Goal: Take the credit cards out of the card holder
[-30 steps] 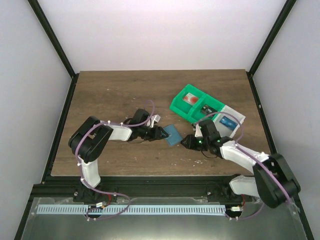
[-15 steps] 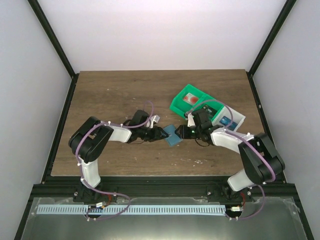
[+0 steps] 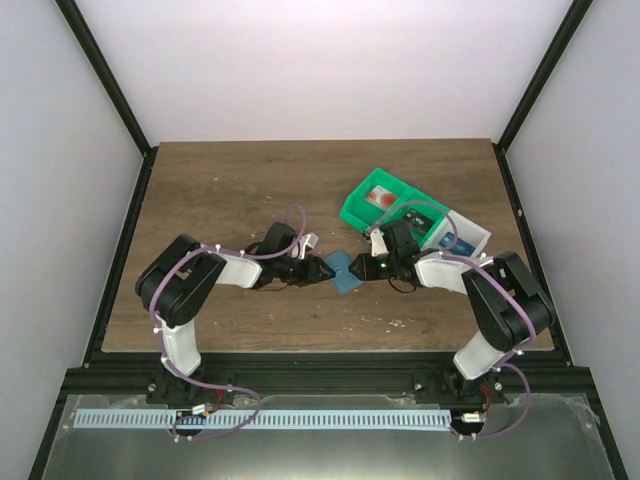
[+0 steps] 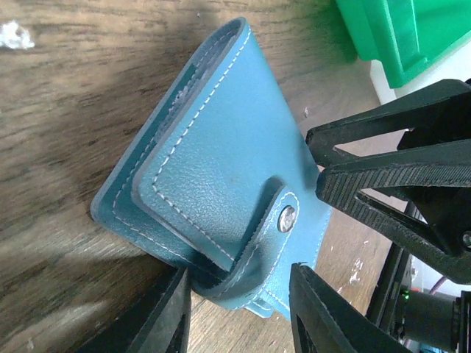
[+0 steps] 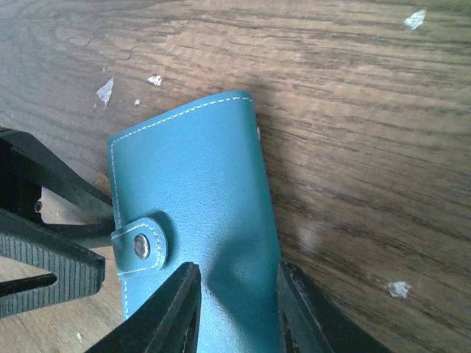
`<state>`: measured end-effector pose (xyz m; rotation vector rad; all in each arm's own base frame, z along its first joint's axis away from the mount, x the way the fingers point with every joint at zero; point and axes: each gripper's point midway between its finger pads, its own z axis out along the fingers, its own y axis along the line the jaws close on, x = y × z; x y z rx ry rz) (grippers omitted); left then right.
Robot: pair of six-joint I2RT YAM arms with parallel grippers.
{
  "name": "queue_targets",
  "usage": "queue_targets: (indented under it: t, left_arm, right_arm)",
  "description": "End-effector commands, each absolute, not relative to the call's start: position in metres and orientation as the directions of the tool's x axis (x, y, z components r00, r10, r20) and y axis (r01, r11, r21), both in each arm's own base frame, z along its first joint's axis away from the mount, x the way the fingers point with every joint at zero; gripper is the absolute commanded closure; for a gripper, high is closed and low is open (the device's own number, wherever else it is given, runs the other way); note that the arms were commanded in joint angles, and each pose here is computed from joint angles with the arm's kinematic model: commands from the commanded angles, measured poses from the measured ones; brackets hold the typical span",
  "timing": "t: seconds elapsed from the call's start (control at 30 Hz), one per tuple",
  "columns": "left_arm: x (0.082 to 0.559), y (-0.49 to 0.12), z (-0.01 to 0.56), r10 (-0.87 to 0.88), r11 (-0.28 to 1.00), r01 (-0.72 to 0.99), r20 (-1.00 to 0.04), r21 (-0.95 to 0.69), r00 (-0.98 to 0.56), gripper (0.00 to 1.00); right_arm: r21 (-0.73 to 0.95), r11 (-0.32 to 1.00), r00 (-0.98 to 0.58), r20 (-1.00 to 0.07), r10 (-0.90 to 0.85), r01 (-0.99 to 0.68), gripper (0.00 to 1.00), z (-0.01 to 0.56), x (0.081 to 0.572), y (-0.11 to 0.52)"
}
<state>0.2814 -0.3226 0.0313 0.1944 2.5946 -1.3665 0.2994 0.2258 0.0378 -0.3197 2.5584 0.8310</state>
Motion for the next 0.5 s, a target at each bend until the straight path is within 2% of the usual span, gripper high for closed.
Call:
queue_targets:
  t: [0.0, 0.1, 0.3, 0.47]
  left_arm:
    - [0.267, -0.318, 0.021, 0.052, 0.586, 0.205, -0.216, -0.784, -0.975, 0.60]
    - [0.265, -0.318, 0.017, 0.058, 0.590, 0.201, -0.207, -0.782, -0.977, 0.63]
    - [0.268, -0.316, 0.020, 0.058, 0.604, 0.213, -0.224, -0.768, -0.973, 0.65]
    - [0.268, -0.316, 0.022, 0.054, 0.603, 0.210, -0.224, -0.770, -0.973, 0.65]
  right_arm:
    - [0.528, 0.767, -0.885, -0.453, -0.109, -0.365, 0.66, 0.036, 0.284, 0.230]
    - [0.487, 0.800, -0.881, -0.462, -0.104, -0.350, 0.62, 0.037, 0.291, 0.223]
    - [0.455, 0.820, -0.865, -0.493, -0.094, -0.349, 0.62, 0.049, 0.304, 0.220]
    - [0.490, 0.796, -0.885, -0.451, -0.118, -0.356, 0.62, 0.031, 0.300, 0.229]
